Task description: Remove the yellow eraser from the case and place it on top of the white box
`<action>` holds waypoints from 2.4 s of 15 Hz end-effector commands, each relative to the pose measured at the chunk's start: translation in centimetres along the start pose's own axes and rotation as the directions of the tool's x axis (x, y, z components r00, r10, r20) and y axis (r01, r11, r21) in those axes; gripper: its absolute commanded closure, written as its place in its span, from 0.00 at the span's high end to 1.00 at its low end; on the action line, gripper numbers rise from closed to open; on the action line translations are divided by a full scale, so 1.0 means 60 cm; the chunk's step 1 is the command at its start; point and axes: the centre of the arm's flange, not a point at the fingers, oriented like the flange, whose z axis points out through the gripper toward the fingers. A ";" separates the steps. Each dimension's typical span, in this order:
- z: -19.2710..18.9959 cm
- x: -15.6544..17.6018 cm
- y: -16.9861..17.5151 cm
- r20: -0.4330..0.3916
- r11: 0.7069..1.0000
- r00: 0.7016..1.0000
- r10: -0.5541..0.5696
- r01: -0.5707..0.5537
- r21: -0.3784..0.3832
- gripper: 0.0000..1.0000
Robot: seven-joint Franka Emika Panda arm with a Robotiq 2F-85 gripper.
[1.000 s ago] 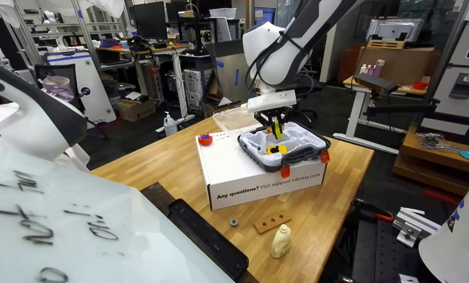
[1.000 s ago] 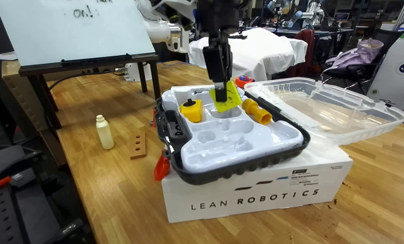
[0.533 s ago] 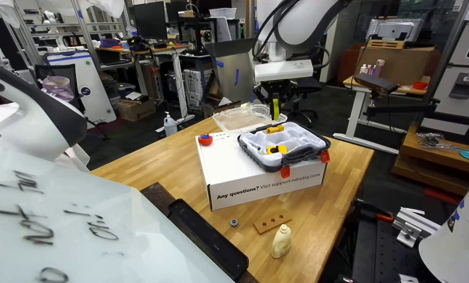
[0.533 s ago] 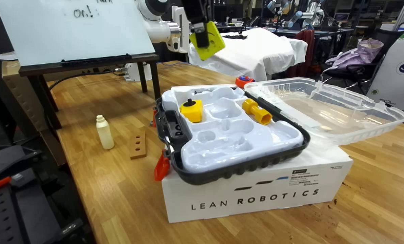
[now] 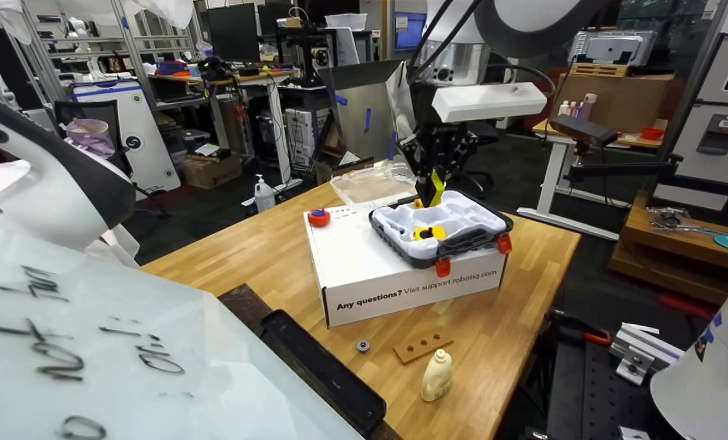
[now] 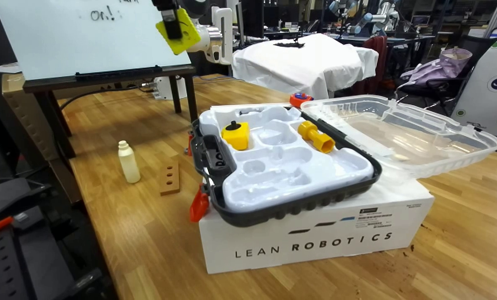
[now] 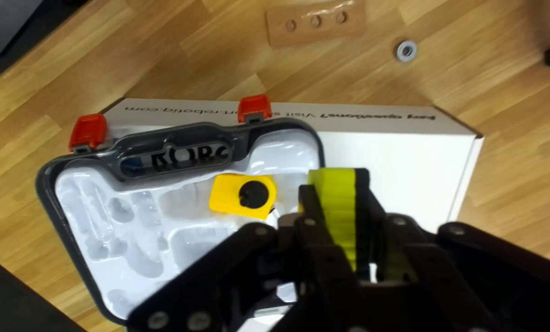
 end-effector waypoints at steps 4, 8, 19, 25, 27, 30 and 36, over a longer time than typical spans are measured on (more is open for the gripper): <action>-0.031 -0.110 -0.089 0.019 0.982 0.982 -0.189 0.189 0.024 0.06; -0.022 -0.140 -0.108 0.015 0.977 0.977 -0.214 0.214 0.010 0.23; -0.013 -0.122 -0.114 0.014 0.971 0.971 -0.239 0.239 0.002 0.06; 0.029 -0.051 -0.157 0.009 0.929 0.935 -0.355 0.354 -0.109 0.06; 0.046 -0.023 -0.175 0.001 0.912 0.922 -0.387 0.383 -0.147 0.06; 0.074 0.002 -0.207 0.005 0.886 0.901 -0.434 0.428 -0.177 0.06; 0.070 -0.017 -0.187 0.008 0.904 0.916 -0.401 0.397 -0.160 0.23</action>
